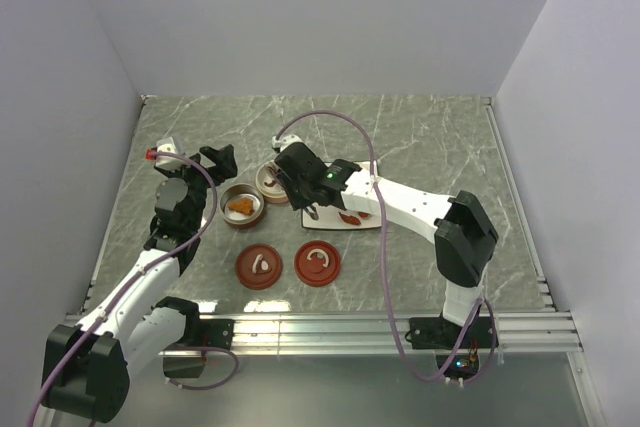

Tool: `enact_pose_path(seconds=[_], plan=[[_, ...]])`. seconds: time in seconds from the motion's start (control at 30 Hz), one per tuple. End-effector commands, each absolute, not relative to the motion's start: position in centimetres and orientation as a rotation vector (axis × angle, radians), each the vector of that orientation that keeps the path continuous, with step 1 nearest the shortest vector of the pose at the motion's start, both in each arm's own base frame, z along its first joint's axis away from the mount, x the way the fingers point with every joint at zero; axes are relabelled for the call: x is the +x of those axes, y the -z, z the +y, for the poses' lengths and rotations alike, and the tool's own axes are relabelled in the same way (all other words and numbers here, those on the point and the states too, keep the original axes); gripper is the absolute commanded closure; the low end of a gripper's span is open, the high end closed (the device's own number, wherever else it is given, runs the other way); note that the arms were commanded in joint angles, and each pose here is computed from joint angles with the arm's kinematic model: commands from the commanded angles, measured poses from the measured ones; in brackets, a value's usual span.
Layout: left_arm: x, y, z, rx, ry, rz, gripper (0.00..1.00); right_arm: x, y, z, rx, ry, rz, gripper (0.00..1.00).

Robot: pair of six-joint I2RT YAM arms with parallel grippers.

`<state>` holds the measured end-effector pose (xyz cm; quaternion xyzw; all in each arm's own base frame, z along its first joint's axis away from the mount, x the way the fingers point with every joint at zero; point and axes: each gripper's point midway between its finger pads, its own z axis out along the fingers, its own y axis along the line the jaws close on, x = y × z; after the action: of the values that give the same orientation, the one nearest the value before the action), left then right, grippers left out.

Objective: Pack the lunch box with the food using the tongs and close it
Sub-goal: Place the food into the lunch box

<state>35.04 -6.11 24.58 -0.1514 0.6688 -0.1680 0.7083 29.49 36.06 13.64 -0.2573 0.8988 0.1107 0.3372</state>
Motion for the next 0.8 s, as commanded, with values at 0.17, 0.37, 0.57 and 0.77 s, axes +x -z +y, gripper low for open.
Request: enact_pose_path(seconds=[0.17,0.37,0.57,0.77], plan=[[35.3,-25.7,-6.2,-0.334,0.397,1.443,0.01,30.7,-16.5,37.1,-0.644,-0.31,2.263,0.59],[35.3,-25.7,-6.2,-0.334,0.397,1.445,0.01,30.7,-17.0,37.0,-0.637,-0.314,2.25,0.53],[35.3,-25.7,-6.2,-0.336,0.397,1.444,0.01,30.6,-18.7,36.5,-0.597,-0.33,2.216,0.53],[35.3,-25.6,-6.3,-0.334,0.399,1.445,0.0,30.2,-20.8,35.2,-0.539,-0.356,2.162,0.53]])
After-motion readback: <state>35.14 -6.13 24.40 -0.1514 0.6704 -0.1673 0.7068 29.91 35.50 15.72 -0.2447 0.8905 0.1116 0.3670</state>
